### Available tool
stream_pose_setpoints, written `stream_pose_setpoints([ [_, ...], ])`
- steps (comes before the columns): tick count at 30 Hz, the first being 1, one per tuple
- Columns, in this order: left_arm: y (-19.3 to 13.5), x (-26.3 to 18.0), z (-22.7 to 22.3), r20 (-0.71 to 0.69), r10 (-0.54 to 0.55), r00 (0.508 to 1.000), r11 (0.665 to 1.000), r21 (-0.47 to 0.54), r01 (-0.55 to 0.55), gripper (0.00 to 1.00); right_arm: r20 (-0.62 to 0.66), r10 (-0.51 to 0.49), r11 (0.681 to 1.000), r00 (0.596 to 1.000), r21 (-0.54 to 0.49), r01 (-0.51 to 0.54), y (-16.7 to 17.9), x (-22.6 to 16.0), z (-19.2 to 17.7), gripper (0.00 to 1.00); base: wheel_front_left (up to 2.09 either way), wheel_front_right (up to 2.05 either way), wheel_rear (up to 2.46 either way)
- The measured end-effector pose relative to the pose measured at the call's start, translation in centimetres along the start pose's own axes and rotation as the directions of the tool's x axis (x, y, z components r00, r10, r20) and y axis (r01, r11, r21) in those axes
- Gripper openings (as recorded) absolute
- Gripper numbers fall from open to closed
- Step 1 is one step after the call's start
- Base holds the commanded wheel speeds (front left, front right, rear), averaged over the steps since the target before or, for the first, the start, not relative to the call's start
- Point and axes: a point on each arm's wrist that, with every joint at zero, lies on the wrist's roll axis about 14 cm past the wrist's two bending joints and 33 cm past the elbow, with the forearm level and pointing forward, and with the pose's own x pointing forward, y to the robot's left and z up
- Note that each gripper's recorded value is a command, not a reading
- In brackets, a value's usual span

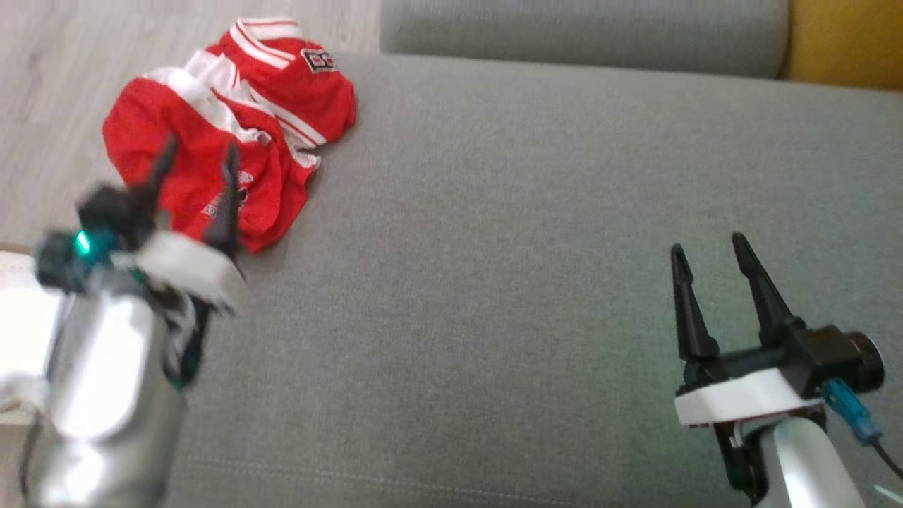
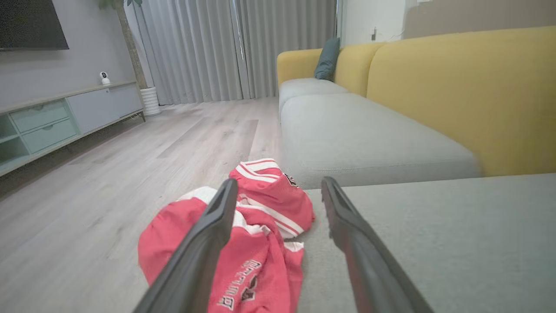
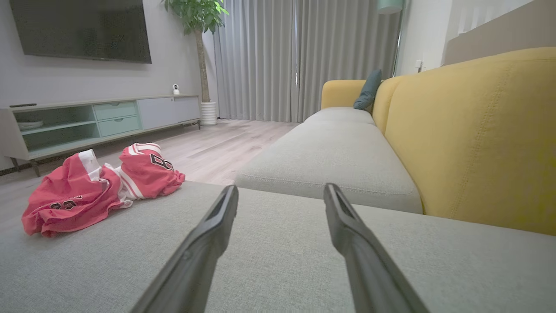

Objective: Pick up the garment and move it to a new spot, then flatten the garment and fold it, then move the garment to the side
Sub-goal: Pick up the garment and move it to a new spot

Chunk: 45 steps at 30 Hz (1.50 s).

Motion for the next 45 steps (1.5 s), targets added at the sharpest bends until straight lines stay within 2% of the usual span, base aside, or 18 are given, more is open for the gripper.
stream_pose_setpoints([
  [9,-4.8,-6.7,-2.0,-0.002,0.005,1.000,0.986,-0.165,-0.005,1.00,0.023,-0.038,0.999,0.999,0.029,0.037,-0.7,-1.4,1.0,1.00,0.00,0.00,0.00],
  [15,-7.3,-8.9,-3.3,-0.042,-0.006,0.999,0.973,-0.229,-0.004,1.00,0.009,-0.063,0.997,0.998,0.052,0.062,-1.2,-2.5,0.6,1.00,0.00,0.00,0.00],
  [38,-9.2,-9.0,-3.6,-0.045,-0.051,0.998,0.971,-0.236,0.039,1.00,0.004,-0.101,0.993,0.995,0.064,0.101,-2.2,-3.5,0.6,1.00,0.00,0.00,0.00],
  [45,-7.1,-9.6,-3.9,-0.058,0.018,0.998,0.972,-0.233,-0.031,1.00,-0.008,-0.087,0.994,0.996,0.066,0.087,-1.8,-3.2,0.1,1.00,0.00,0.00,0.00],
])
